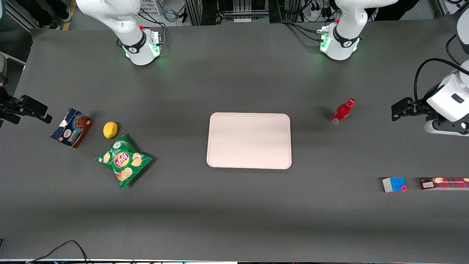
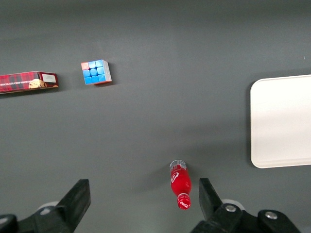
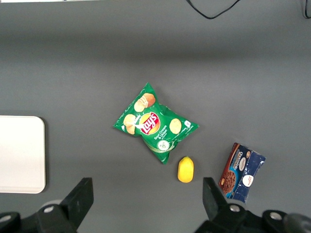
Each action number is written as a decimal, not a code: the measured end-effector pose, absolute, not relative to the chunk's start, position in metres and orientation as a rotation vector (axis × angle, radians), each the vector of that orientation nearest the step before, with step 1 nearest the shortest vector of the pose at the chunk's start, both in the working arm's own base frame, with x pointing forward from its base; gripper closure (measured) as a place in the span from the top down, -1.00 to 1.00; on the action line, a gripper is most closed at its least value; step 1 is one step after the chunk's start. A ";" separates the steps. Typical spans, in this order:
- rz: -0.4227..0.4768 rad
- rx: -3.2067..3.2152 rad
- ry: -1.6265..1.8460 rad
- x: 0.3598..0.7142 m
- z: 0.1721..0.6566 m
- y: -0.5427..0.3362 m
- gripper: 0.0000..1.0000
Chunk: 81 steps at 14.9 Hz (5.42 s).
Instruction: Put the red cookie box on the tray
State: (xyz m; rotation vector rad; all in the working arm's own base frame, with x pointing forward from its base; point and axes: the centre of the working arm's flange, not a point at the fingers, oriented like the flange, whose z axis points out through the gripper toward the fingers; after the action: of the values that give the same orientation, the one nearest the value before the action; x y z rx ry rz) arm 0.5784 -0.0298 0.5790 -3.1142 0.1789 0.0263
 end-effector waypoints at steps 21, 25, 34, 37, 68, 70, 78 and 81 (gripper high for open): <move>0.129 -2.949 0.885 0.607 0.539 0.073 1.00; 0.129 -2.685 1.458 0.626 0.515 0.114 1.00; 0.006 -2.085 2.238 0.645 0.445 0.215 1.00; -0.012 -2.032 2.315 0.643 0.414 0.247 1.00; -0.067 -2.132 2.167 0.672 0.271 0.367 1.00; -0.083 -2.114 2.171 0.674 0.264 0.367 1.00; -0.142 -2.074 2.183 0.681 0.242 0.360 1.00; -0.140 -2.072 2.188 0.681 0.234 0.359 1.00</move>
State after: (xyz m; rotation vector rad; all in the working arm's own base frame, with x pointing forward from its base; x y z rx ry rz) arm 0.6807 0.3594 0.2335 -2.0723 2.1880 -0.1400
